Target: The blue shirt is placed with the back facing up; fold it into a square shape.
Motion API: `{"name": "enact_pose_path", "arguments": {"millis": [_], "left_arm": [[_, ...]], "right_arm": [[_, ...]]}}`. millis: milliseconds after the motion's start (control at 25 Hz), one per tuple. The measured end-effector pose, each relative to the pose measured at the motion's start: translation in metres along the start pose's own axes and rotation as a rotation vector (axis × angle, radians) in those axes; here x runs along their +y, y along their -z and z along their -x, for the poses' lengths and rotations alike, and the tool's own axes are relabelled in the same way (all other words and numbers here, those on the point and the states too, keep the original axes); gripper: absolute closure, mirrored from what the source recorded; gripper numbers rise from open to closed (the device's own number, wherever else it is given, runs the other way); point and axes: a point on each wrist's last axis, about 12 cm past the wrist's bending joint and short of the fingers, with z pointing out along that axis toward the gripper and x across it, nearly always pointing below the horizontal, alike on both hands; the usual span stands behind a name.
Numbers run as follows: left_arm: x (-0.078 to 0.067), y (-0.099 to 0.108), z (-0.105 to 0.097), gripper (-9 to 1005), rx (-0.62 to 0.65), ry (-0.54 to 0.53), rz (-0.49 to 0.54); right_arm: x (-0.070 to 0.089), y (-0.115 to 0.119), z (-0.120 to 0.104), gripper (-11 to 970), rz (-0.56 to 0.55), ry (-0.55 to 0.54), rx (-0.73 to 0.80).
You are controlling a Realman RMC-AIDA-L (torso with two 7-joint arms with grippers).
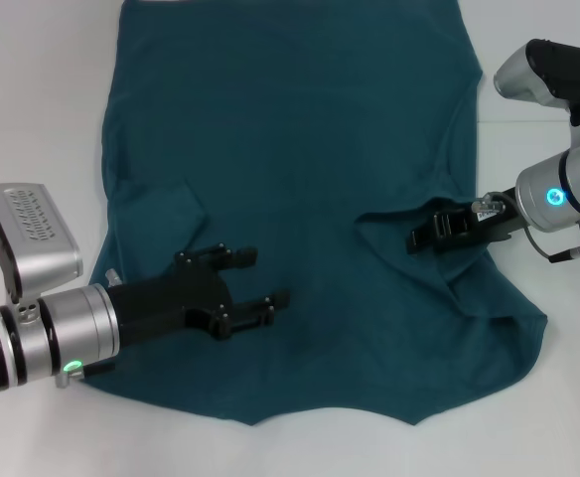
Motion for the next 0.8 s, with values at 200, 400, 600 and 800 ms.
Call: {"name": "enact_pose_path", "arguments": {"millis": [200, 400, 600, 800], "left_arm": [[-0.0003, 0.0001, 0.0, 262, -0.001, -0.006, -0.002], [-0.0009, 0.0005, -0.0002, 262, -0.002, -0.005, -0.006], [-0.0011, 0.0006, -0.0006, 262, -0.001, -0.005, -0.007], [-0.0017, 0.001, -0.002, 262, 0.008, -0.006, -0.01]], "right_arm": [[0.0001, -0.0005, -0.0006, 509, -0.002, 0.001, 0.004], [-0.0028, -0.0025, -0.0039, 576, -0.006, -0.01, 0.014], [-0.0051, -0.0027, -0.0053, 642, -0.01, -0.015, 0.013], [-0.004, -0.0035, -0.0057, 757, -0.011, -0.011, 0.017]]}}
